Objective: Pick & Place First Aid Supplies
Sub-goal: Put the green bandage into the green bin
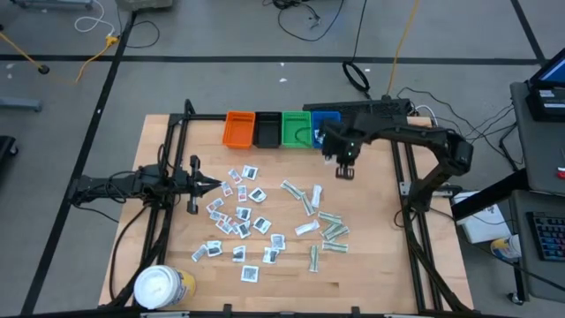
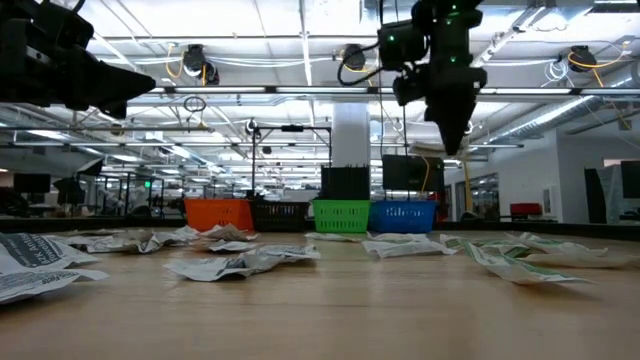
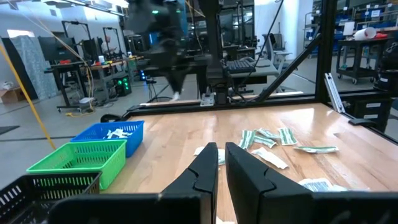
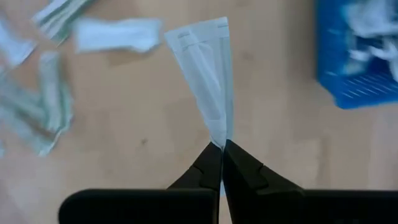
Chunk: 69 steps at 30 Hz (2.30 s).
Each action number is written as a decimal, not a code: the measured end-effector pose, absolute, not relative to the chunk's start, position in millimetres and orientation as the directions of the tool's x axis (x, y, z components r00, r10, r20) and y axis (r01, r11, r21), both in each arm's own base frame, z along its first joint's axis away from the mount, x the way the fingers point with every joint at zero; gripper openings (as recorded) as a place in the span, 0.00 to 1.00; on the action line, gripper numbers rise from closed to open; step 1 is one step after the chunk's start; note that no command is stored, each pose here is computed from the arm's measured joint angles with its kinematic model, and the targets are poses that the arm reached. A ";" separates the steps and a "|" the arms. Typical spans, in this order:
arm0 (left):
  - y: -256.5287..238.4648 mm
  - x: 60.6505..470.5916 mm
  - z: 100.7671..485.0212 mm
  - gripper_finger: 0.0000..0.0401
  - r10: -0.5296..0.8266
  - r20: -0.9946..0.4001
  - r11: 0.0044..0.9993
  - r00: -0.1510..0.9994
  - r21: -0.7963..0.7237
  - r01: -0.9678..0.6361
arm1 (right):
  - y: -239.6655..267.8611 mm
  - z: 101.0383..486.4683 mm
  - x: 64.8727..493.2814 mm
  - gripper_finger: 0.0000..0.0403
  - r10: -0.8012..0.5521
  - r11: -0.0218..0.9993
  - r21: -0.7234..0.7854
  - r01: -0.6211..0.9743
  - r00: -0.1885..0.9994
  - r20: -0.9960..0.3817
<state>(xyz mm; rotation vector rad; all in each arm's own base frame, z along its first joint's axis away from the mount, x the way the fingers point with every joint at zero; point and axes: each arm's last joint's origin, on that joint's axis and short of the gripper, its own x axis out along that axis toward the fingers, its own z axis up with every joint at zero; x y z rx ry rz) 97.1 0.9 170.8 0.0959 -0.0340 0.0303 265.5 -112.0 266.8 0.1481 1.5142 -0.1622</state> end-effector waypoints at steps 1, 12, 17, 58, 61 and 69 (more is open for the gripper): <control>0.8 97.1 170.7 0.09 0.029 0.035 0.995 0.999 0.095 -0.032 | -118.9 266.8 262.5 0.00 -0.022 0.973 -0.010 0.229 0.047 -0.999; 0.8 97.1 170.8 0.09 0.029 0.036 0.995 0.999 0.095 -0.032 | -165.6 266.8 236.1 0.00 -0.034 0.868 -0.009 0.497 0.042 -0.999; 0.8 97.1 170.7 0.09 0.029 0.035 0.995 0.999 0.095 -0.032 | -174.8 266.7 232.6 0.00 -0.043 0.834 -0.007 0.552 0.053 -0.998; 0.9 97.1 170.8 0.09 0.029 0.035 0.995 0.999 0.095 -0.032 | -278.1 218.8 395.2 0.00 -0.065 0.681 0.157 0.715 0.273 -0.960; 0.9 97.1 170.8 0.09 0.029 0.035 0.995 0.999 0.095 -0.032 | -278.3 208.2 395.8 0.00 -0.048 0.681 0.151 0.717 0.250 -0.967; 0.9 97.1 170.8 0.09 0.029 0.035 0.995 0.999 0.095 -0.032 | -276.6 196.2 393.3 0.04 -0.042 0.690 0.116 0.714 0.199 -0.979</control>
